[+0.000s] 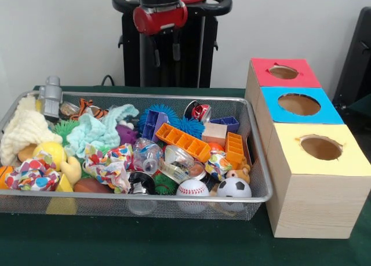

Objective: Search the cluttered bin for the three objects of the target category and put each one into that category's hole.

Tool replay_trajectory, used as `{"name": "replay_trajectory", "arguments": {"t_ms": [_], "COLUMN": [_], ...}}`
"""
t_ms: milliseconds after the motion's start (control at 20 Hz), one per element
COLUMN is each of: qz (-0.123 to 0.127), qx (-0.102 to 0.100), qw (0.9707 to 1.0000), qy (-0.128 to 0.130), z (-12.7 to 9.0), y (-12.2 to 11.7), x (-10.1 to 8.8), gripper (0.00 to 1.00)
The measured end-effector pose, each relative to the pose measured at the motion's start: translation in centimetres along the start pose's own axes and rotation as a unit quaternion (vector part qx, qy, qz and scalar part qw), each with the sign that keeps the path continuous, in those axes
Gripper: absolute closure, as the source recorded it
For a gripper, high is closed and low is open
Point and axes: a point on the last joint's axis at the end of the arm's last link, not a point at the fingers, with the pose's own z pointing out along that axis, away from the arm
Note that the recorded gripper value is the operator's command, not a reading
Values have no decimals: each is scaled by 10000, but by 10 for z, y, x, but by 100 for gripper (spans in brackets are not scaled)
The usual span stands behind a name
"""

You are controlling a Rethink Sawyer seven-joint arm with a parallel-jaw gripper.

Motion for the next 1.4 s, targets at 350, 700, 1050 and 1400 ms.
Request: {"name": "replay_trajectory", "arguments": {"t_ms": [350, 700, 1050, 1400], "qz": [262, -537, -970, -856], "qx": [-622, -833, -134, 570], "qw": [9950, 9685, 9768, 9941], "qy": [738, 2283, 1906, 347], "z": [0, -24, -34, -33], "y": [21, 45, 22, -14], "x": [2, 7, -5, -37], "gripper": [0, 0, 0, 0]}}
